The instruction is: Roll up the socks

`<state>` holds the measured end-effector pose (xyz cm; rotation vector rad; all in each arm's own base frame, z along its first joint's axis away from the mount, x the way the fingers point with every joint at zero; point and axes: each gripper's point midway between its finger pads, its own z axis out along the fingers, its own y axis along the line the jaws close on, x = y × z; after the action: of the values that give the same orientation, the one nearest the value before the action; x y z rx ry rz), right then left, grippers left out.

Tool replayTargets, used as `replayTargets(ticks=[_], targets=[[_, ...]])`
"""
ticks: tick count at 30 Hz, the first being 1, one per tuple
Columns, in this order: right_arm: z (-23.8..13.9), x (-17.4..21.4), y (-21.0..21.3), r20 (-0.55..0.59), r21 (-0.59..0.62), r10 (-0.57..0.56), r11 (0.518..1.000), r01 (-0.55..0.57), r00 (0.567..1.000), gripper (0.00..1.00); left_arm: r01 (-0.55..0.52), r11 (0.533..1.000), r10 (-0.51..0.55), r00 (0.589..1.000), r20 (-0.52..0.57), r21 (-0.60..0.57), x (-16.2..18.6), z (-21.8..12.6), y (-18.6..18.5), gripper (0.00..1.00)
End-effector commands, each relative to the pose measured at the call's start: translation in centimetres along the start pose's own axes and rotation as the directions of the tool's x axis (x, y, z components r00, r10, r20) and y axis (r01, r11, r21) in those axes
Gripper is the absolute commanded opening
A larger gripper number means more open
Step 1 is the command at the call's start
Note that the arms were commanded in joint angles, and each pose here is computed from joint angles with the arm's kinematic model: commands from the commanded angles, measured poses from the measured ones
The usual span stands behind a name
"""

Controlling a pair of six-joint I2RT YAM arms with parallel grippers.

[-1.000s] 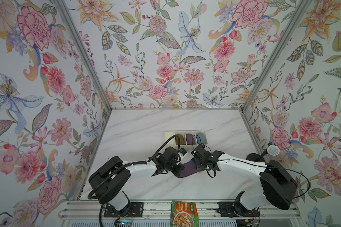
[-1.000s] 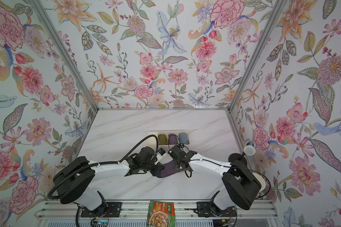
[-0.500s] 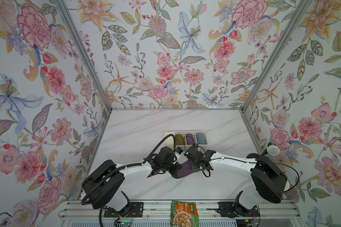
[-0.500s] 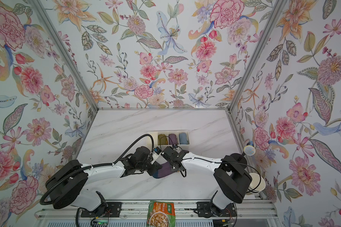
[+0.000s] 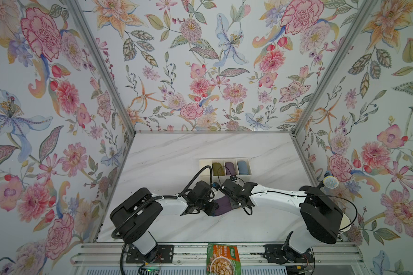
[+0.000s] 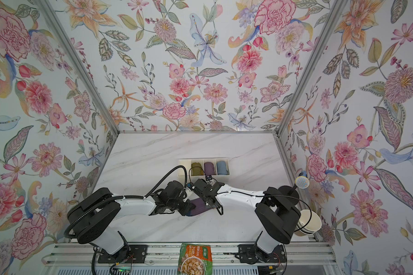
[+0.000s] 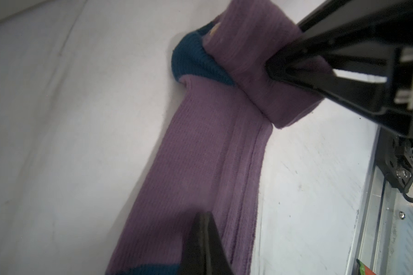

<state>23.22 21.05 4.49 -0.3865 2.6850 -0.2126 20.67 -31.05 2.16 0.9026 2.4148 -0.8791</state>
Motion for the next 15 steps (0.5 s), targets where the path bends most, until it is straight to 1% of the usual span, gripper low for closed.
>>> replayTargets(ticks=[1, 8, 15], targets=[[-0.1, 0.1, 0.0, -0.015, 0.032, -0.034, 0.999, 0.034, 0.999, 0.10, 0.040, 0.999, -0.041, 0.999, -0.031, -0.032, 1.5, 0.5, 1.3, 0.00], [-0.2, -0.2, 1.0, -0.010, 0.031, -0.063, 0.998, 0.063, 0.998, 0.13, 0.039, 0.999, -0.040, 0.999, -0.032, -0.028, 1.6, 0.5, 1.3, 0.00], [-0.5, -0.5, 1.7, 0.005, 0.021, -0.077, 0.997, 0.076, 0.997, 0.18, 0.038, 0.999, -0.039, 0.999, -0.034, -0.027, 1.8, 0.5, 1.3, 0.00]])
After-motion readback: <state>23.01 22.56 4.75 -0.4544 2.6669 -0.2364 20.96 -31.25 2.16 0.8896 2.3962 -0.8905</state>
